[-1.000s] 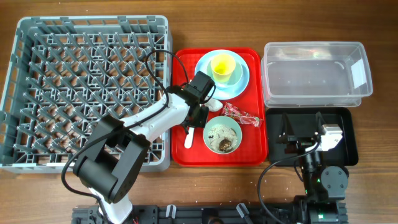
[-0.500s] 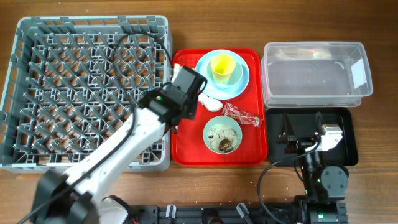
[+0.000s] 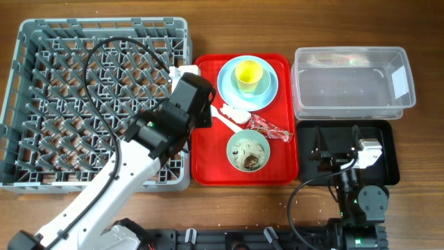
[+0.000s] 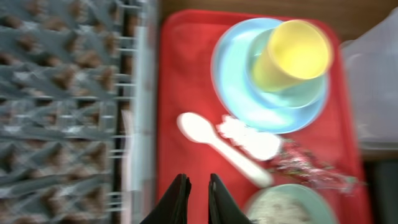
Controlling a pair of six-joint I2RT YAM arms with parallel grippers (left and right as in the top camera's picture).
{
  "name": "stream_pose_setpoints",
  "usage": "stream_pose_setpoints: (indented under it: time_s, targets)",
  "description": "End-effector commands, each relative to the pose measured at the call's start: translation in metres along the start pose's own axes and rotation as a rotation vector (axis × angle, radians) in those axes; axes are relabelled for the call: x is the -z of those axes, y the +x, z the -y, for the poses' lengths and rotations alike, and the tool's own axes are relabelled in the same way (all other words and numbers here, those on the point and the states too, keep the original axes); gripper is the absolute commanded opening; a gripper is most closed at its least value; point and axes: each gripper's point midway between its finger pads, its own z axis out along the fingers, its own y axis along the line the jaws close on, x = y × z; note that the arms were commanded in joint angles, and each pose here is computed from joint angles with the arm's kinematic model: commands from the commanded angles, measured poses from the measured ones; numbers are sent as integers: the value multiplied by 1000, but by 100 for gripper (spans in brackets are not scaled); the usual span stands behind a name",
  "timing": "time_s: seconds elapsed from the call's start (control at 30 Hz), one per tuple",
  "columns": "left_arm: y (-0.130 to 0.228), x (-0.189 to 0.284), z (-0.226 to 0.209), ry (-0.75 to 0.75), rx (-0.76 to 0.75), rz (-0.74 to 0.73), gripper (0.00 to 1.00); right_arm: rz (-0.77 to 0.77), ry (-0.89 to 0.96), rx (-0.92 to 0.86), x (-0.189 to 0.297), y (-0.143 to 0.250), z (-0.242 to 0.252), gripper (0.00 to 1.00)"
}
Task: Sort waste into correct bins and load items into the dishwasher rack
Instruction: 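Grasp the white plastic spoon on the tray with the left gripper, then carry the spoon to the rack and insert it beside the fork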
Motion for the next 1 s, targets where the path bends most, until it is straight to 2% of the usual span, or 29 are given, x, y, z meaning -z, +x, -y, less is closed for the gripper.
stream_pose_setpoints:
  time_s: [0.0, 0.07, 0.17, 0.3, 0.4, 0.47, 0.63, 0.7, 0.83, 0.97]
  targets:
    - [22, -28, 20, 36, 205, -107, 12, 8, 9, -4, 0, -2, 2, 100]
    - [54, -68, 31, -27, 264, -202, 8, 8, 9, -5, 0, -2, 2, 100]
    - [71, -104, 41, -42, 247, -232, 4, 8, 10, -4, 0, -2, 2, 100]
    - [94, -135, 35, -112, 358, -276, 4, 8, 9, -5, 0, -2, 2, 100]
    - [85, -145, 34, -123, 381, -218, 15, 8, 10, -5, 0, -2, 2, 100]
    - [78, -147, 39, -99, 389, -192, 15, 8, 9, -5, 0, -2, 2, 100]
    - [82, -156, 30, -149, 377, -173, 14, 8, 9, -5, 0, -2, 2, 100]
    - [86, -165, 29, -158, 374, -174, 20, 8, 9, -5, 0, -2, 2, 100]
    - [89, -168, 26, -174, 367, -174, 22, 8, 10, -5, 0, -2, 2, 100]
    - [88, -167, 17, -199, 226, -177, 23, 8, 10, -5, 0, -2, 2, 100]
